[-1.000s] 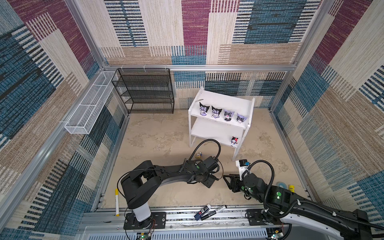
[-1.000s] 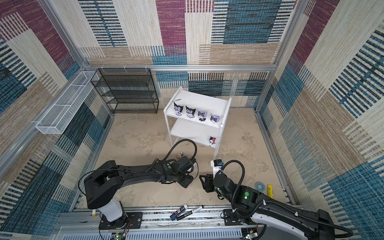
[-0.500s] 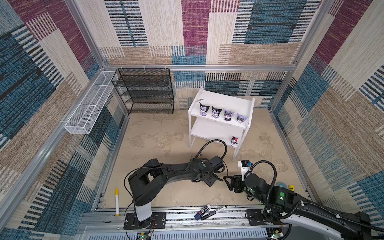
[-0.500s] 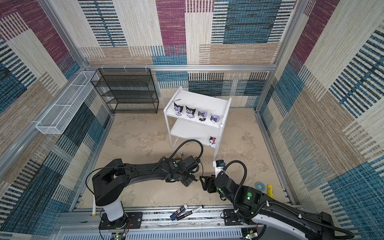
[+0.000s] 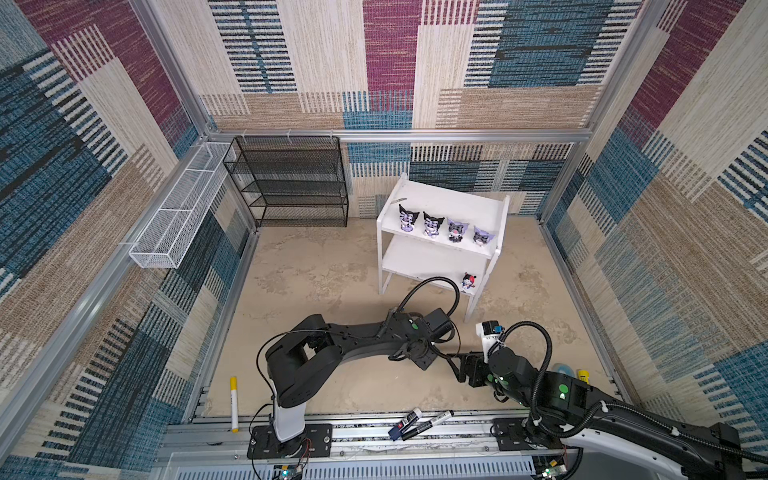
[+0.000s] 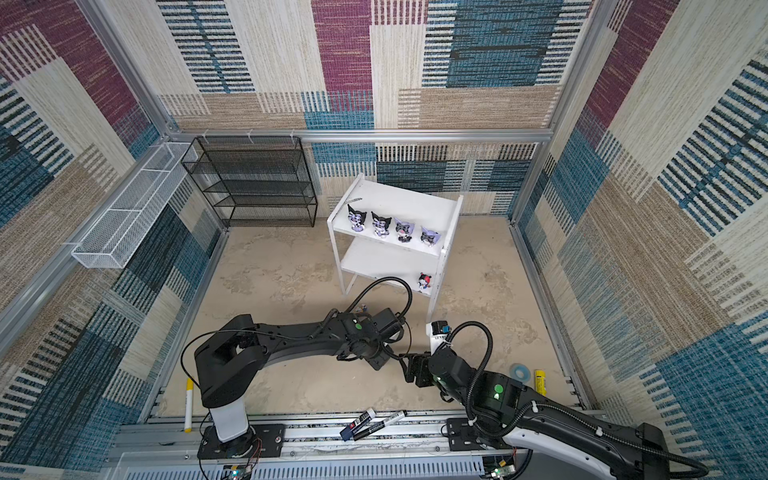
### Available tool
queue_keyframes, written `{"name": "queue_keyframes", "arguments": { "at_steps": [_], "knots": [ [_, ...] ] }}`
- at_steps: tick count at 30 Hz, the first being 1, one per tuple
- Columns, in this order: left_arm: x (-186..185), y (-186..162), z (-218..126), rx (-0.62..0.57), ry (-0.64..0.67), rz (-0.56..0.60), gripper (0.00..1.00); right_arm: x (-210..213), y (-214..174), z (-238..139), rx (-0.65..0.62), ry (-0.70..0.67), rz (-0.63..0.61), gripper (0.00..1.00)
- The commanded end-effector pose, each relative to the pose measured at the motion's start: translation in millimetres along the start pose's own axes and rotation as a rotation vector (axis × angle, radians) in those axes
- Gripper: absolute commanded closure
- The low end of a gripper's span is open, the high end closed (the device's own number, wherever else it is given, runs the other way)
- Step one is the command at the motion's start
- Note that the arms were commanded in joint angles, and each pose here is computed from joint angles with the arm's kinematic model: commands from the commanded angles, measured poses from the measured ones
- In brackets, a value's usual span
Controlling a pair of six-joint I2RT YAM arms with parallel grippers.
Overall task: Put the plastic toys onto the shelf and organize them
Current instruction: 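Close the left gripper on the white Doraemon near the robot base, then lift the white Doraemon with the left gripper toward the lower shelf tier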
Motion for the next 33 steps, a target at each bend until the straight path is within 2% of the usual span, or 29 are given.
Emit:
{"name": "queue_keyframes", "arguments": {
  "at_steps": [1,10,16,20,23,26,30,33],
  "knots": [
    [0,-2,1,0.027,-0.004,0.030,0.66,4,2,-1,-0.001,0.022,0.008,0.16],
    [-1,-7,3,0.061,-0.010,0.038,0.66,5,1,-1,0.001,0.029,0.005,0.15],
    [-1,-6,-1,0.047,-0.011,0.034,0.81,5,2,-2,-0.001,0.030,0.005,0.14],
    [1,-1,-18,-0.009,-0.014,0.026,0.83,4,1,-1,0.001,0.030,0.005,0.14],
    [2,5,-44,-0.115,-0.035,0.007,0.87,5,1,-1,0.001,0.032,0.004,0.14],
    [6,11,-79,-0.283,-0.056,-0.021,0.89,6,1,-2,0.002,0.042,0.000,0.14],
    [16,14,-127,-0.635,-0.060,-0.071,0.91,8,1,-3,0.009,0.066,-0.005,0.12],
    [22,17,-153,-0.878,-0.061,-0.091,0.92,8,0,-3,0.015,0.061,-0.001,0.06]
  ]
}}
Point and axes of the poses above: each gripper's point midway between its finger pads, its own z axis out along the fingers, its own x axis along the line the jaws close on, y = z × x, the point moved 7 cm from there along -z, back along the fingers, and after that the axes turned 9 degrees about z, right-handed, at the moved point
